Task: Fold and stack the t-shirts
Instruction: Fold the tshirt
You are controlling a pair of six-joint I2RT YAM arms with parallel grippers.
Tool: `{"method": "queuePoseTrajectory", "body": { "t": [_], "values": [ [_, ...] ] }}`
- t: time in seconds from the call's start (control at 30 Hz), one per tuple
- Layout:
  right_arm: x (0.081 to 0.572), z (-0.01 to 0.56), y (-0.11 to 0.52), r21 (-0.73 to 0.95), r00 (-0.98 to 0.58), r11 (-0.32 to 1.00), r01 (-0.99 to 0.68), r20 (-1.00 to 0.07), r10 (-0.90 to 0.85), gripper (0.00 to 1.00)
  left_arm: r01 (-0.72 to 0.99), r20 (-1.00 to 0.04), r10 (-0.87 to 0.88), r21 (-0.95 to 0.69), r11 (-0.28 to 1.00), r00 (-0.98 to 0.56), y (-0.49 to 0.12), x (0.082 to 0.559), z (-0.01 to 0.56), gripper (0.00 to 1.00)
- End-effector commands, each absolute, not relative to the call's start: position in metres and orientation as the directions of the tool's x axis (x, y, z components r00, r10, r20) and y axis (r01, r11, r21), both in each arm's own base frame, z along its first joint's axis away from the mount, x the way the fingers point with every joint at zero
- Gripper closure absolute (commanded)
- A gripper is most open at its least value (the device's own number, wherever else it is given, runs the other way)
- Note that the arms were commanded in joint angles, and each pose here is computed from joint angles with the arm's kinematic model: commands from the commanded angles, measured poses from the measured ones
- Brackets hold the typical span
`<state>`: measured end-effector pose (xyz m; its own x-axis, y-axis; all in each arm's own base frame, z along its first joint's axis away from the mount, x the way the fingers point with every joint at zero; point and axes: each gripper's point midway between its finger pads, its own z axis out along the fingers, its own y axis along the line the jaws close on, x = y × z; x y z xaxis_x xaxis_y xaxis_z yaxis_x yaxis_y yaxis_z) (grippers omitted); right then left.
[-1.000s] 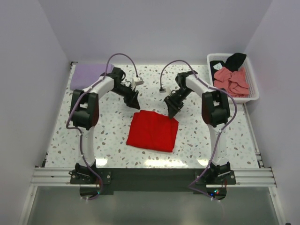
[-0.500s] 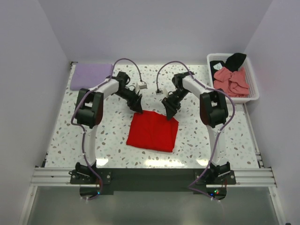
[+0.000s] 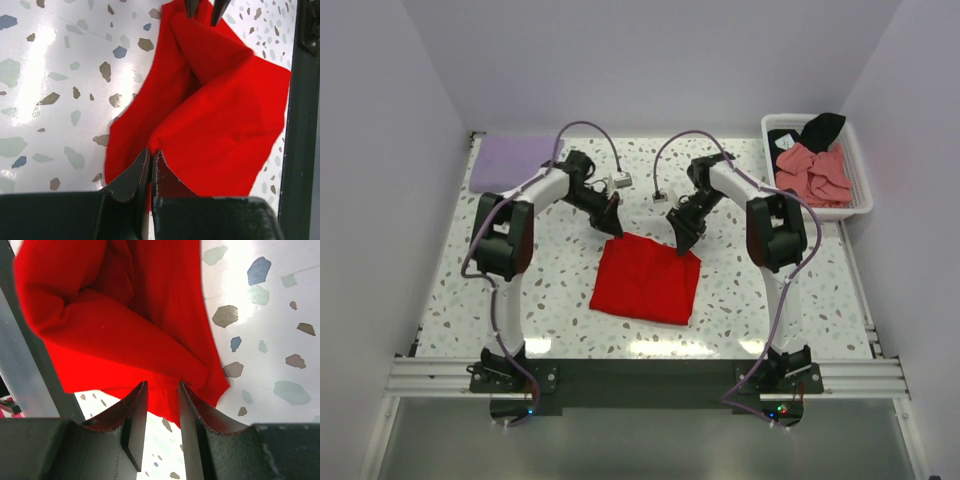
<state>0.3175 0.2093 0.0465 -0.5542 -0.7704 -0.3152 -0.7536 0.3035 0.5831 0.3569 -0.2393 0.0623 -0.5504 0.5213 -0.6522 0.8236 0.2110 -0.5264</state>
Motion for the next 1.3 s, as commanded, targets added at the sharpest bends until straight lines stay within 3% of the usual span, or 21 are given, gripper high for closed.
{"method": "queuePoseTrajectory", "body": {
  "t": [0.0,0.43,0.73,0.93,1.27],
  "values": [
    [0.318,0.059,0.215,0.588,-0.539,0.262,-0.765,-0.364,-0.760,0.66,0.854,-0.701,0.493,-0.471,0.222,-0.515,-0.235,0.356,0.101,1.00],
    [0.322,0.067,0.219,0.592,-0.567,0.286,-0.753,-0.364,-0.739,0.65,0.776,-0.543,0.554,-0.453,0.440,-0.631,-0.200,0.371,0.017,1.00],
    [0.335,0.061,0.227,0.594,-0.624,0.347,-0.726,-0.356,-0.695,0.65,0.785,-0.546,0.566,-0.458,0.416,-0.618,-0.202,0.374,0.010,1.00],
    [0.341,0.045,0.221,0.592,-0.678,0.439,-0.675,-0.263,-0.687,0.66,0.789,-0.554,0.564,-0.458,0.409,-0.613,-0.204,0.375,0.010,1.00],
    [0.346,0.017,0.211,0.536,-0.709,0.528,-0.659,-0.207,-0.675,0.67,0.795,-0.558,0.567,-0.457,0.399,-0.606,-0.204,0.373,0.009,1.00]
  ]
}}
